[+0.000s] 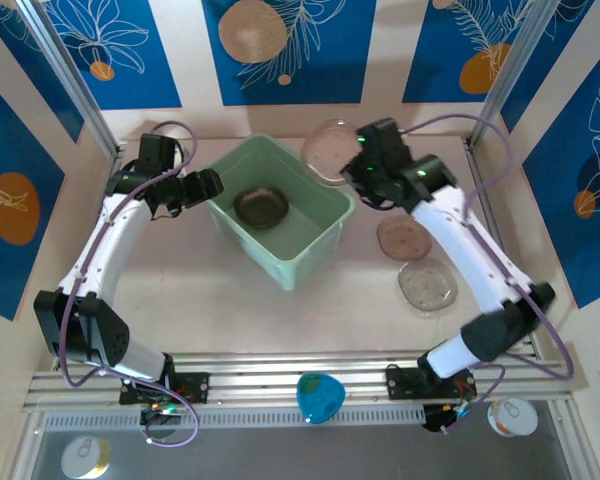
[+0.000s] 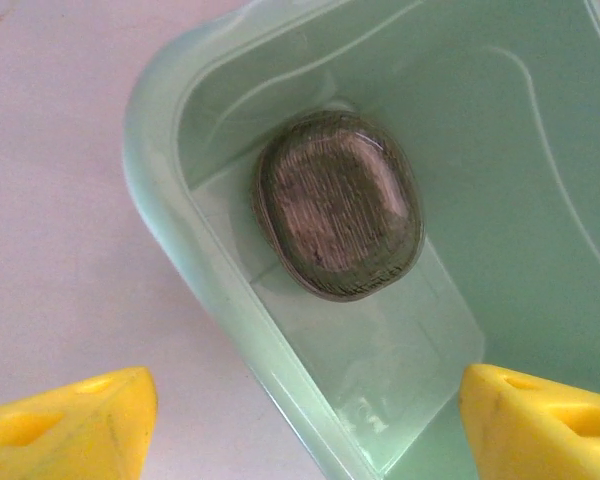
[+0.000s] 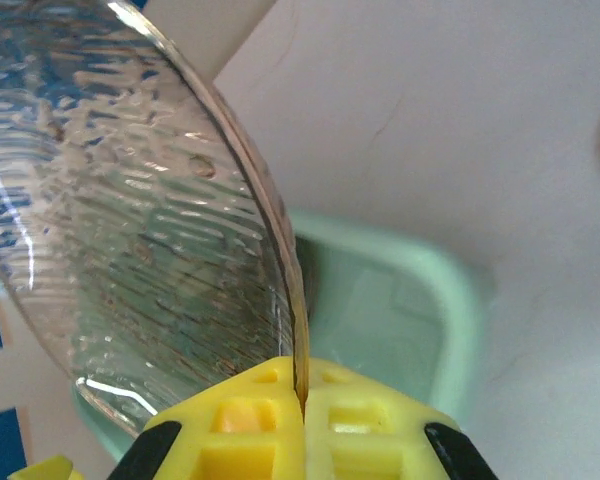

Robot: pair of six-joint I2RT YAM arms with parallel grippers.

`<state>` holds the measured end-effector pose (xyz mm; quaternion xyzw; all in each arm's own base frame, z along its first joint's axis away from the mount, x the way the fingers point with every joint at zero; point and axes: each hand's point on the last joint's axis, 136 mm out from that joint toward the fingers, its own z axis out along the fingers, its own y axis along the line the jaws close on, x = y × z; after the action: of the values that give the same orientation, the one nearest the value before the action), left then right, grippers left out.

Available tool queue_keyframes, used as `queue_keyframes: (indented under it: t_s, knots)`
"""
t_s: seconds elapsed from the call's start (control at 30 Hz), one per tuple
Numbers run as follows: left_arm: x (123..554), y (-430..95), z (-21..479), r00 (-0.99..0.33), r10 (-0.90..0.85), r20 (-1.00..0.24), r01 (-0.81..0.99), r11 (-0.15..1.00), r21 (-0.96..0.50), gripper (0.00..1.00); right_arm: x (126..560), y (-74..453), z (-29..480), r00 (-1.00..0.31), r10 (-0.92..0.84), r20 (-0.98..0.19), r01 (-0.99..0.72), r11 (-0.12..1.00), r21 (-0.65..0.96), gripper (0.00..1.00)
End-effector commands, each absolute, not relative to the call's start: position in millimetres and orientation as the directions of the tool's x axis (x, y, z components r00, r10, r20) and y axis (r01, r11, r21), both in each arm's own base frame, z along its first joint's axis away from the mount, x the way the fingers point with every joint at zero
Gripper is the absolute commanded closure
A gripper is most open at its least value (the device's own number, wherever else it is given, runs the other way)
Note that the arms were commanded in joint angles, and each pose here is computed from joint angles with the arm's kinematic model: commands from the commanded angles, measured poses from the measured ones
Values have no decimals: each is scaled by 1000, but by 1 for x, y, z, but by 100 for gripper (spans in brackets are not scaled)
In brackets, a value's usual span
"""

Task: Place the plates into the plastic bin on the countertop

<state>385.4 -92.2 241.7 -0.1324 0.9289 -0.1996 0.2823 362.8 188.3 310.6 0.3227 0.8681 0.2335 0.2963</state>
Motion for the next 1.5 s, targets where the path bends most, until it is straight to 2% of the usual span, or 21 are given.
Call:
queue_keyframes:
  t_s: [0.0, 0.23, 0.43, 0.77, 0.93, 1.07, 1.47]
  knots:
    - [392, -88, 260, -780, -402, -479, -137, 857, -497, 21, 369, 222, 309, -586, 755, -295, 487, 619, 616, 100]
    - [389, -83, 261, -781, -399, -480, -135, 859, -495, 21, 387, 284, 276, -571, 788, -229, 559, 578, 595, 100]
    - [384, -80, 260, -784, -387, -485, -127, 865, -485, 21, 395, 311, 234, -532, 842, -93, 674, 487, 555, 100]
    - [380, -72, 252, -791, -391, -470, -148, 868, -473, 21, 390, 335, 189, -519, 855, -2, 754, 459, 469, 100]
    - [381, -71, 247, -798, -390, -460, -154, 869, -470, 21, 386, 347, 178, -549, 835, 8, 747, 487, 452, 100]
    - [382, -70, 244, -803, -388, -452, -160, 872, -463, 21, 390, 350, 188, -577, 814, -71, 693, 533, 485, 100]
    - [382, -69, 236, -816, -387, -429, -177, 874, -452, 21, 397, 364, 141, -581, 814, 15, 740, 521, 425, 100]
